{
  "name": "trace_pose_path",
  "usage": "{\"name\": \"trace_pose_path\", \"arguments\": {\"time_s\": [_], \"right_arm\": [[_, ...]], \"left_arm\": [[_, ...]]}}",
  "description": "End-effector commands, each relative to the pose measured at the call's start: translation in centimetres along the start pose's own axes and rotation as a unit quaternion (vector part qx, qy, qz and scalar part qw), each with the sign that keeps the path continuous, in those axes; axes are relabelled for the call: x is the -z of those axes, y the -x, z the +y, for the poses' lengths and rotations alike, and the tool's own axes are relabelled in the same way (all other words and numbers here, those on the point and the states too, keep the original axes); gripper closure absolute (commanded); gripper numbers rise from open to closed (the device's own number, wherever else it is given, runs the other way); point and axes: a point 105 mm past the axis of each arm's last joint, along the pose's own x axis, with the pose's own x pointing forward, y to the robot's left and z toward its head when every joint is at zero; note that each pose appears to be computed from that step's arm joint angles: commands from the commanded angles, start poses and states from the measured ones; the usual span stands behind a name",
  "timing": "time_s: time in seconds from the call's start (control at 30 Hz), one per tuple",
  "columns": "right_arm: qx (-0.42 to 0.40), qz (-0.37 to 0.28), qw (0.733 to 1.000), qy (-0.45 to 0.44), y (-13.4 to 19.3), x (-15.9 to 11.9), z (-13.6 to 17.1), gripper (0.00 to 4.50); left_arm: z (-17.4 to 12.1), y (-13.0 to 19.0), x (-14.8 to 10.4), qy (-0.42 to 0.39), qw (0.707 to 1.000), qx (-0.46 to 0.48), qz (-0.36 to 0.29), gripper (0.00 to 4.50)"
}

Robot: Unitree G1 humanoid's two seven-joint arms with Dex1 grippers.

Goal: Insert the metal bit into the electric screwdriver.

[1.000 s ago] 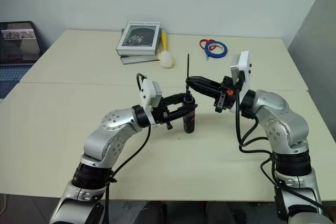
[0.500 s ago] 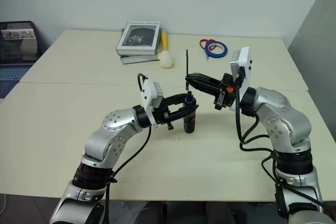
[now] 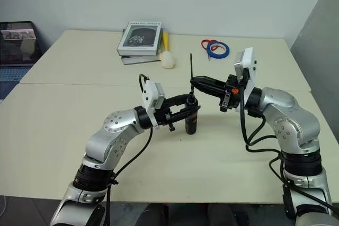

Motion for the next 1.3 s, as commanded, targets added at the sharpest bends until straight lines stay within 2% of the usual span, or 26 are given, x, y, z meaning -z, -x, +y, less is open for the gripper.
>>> {"name": "trace_pose_path", "arguments": {"time_s": [0.03,1.3], "right_arm": [[-0.009,-0.015,1.000,0.025,0.19,-1.44,0.58,4.50],[-0.014,-0.016,0.999,0.028,-0.52,-1.05,0.60,4.50]], "left_arm": [[0.08,0.18,0.66,-0.005,1.000,-0.002,0.021,2.86],[-0.11,0.19,0.81,-0.003,1.000,-0.001,0.024,2.86]]}}
